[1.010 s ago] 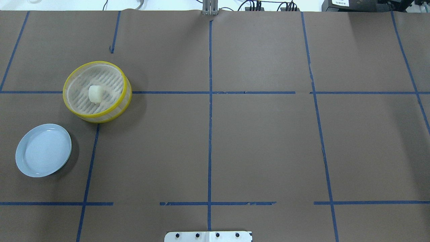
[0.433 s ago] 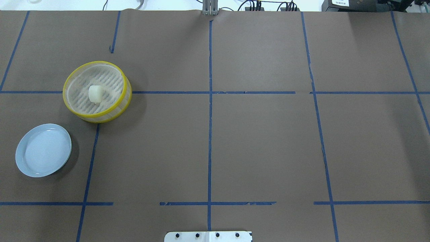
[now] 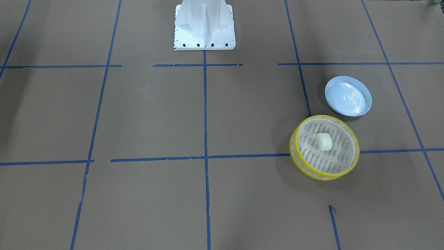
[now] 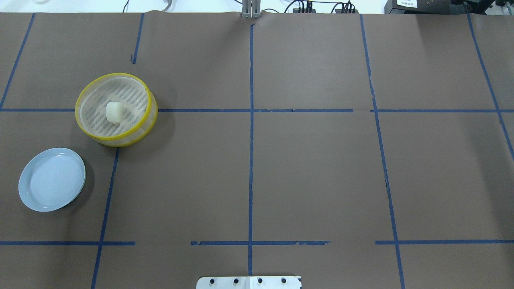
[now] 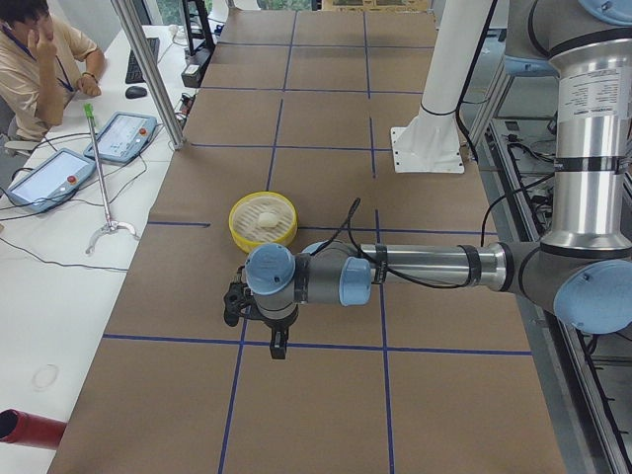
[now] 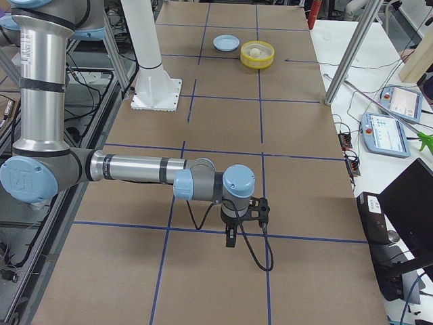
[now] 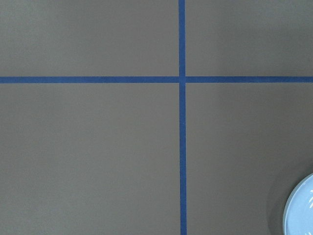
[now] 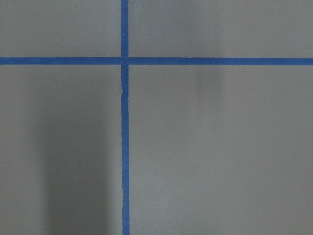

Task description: Place bun in steamer

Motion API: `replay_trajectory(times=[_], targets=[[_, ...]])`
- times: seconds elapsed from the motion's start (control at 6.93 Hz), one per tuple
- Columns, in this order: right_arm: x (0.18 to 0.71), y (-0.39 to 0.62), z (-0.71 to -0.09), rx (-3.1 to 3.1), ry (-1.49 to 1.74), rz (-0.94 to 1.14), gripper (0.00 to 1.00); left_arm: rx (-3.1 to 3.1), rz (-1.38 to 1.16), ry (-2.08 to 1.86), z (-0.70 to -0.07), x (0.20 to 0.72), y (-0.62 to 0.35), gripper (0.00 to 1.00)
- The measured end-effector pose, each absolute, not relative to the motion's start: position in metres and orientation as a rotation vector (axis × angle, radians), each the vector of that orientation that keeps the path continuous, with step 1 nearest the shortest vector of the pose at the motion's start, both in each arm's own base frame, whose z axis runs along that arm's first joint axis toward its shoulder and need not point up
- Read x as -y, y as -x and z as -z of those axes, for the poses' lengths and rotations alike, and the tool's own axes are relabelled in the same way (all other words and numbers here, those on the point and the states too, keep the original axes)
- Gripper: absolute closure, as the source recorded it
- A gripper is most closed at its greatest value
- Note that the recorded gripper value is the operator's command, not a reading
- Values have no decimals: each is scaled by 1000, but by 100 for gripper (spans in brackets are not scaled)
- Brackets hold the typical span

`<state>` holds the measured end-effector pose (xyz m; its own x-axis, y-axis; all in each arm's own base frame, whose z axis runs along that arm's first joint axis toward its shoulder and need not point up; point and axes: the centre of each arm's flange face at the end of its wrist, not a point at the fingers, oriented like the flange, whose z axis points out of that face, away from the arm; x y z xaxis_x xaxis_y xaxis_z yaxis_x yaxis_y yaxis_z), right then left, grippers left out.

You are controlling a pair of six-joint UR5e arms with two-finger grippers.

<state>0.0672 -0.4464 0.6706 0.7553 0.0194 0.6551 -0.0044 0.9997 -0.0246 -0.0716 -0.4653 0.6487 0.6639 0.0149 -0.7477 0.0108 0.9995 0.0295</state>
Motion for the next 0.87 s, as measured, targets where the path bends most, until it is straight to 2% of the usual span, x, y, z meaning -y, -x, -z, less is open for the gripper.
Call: replay_trajectory(times=[0.87], targets=[[446,-67,-671,715,22,-13,0,-844,3,-12,-641,471,70,0]])
